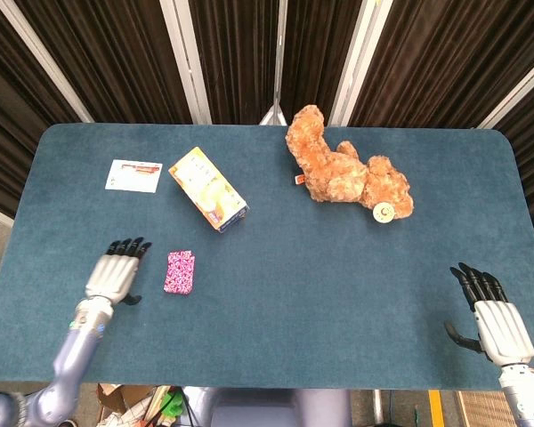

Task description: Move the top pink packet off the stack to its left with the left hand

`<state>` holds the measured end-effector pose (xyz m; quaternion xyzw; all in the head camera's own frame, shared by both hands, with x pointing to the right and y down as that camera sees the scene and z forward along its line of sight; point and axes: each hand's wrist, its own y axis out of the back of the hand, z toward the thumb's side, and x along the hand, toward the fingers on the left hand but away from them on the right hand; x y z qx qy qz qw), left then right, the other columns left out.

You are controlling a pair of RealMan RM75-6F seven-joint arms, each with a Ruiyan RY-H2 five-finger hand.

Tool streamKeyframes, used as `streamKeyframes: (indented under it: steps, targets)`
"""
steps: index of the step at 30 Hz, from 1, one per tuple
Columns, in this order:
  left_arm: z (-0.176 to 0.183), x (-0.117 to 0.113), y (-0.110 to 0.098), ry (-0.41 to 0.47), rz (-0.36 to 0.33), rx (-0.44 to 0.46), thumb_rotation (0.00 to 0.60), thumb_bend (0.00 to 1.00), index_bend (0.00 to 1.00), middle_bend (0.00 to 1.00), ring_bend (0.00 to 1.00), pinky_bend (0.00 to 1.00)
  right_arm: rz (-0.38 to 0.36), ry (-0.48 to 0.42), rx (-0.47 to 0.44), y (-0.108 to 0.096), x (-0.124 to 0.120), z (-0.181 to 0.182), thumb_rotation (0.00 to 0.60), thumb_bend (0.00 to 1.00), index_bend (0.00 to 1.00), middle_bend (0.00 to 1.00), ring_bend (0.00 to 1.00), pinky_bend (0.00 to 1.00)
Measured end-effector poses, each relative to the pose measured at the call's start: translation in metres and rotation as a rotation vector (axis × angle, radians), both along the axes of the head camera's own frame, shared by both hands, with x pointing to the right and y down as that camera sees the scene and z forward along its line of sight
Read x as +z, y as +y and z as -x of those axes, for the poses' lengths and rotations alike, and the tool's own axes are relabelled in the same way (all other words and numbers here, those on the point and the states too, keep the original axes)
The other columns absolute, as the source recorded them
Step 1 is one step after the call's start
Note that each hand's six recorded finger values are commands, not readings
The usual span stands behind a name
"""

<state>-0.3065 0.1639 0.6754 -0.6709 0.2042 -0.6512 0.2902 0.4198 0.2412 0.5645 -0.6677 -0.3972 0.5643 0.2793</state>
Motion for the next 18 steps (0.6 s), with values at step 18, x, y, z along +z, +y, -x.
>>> streamKeyframes:
  steps: [18]
  targets:
    - [-0.059, 0.031, -0.006, -0.02, 0.075, 0.024, 0.6, 0.28, 0.07, 0.0, 0.0, 0.0, 0.004, -0.009, 0.008, 0.0, 0.0, -0.001, 0.6, 0.36, 0.0, 0.0, 0.0, 0.05]
